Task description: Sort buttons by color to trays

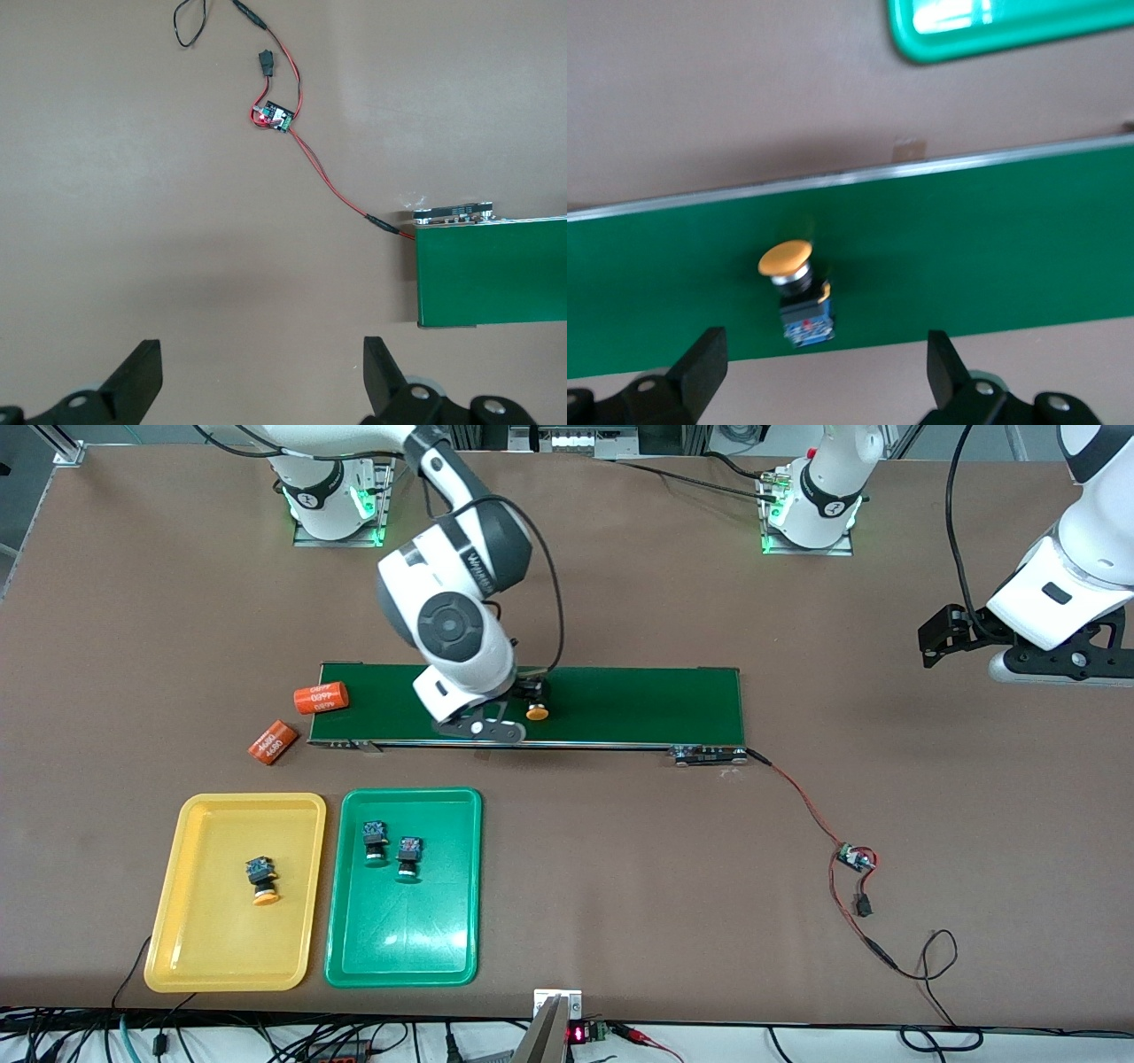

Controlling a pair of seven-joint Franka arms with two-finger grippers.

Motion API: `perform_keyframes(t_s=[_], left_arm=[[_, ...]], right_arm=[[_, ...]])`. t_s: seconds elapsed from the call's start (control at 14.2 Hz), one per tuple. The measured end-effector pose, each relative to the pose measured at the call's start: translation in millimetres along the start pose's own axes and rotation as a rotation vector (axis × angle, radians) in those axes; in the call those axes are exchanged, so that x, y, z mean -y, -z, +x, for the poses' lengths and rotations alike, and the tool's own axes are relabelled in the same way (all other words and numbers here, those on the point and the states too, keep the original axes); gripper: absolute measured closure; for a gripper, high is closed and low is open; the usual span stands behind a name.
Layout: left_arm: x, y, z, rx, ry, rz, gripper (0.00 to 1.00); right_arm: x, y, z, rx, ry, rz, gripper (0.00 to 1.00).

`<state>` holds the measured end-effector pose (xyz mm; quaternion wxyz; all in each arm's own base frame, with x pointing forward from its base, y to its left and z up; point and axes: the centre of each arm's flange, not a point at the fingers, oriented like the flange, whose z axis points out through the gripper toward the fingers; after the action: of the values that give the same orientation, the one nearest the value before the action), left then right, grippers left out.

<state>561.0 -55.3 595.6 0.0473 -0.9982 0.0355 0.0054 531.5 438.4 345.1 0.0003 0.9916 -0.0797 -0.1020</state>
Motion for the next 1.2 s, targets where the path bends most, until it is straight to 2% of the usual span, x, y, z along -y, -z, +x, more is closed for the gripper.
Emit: perform_keyframes(t_s=[0.21,0.63,0.91,0.99,1.2], left_arm=[[0,-1,0,0.003,0.0,0.0,0.0],[0,-4,-4,0.039,0.0,0.002,0.0],[1,-4,-4,0.044,0.0,0.002,0.0],[1,-4,-4,0.044,0.001,0.002,0.0],[1,-4,-4,0.044,0.001,0.002,0.0]], right_arm=[[14,-38,-18,0.006,-0.015,-0.025,0.0],[-1,-79,-11,-0.012,-0.038,-0.032,0.0],[-5,-97,-10,-0.004,-0.043,-0.044,0.0],[-5,-99,-10,-0.002,-0.043,-0.047,0.07],[-5,-101,-9,-0.002,-0.049,-0.048,0.41]])
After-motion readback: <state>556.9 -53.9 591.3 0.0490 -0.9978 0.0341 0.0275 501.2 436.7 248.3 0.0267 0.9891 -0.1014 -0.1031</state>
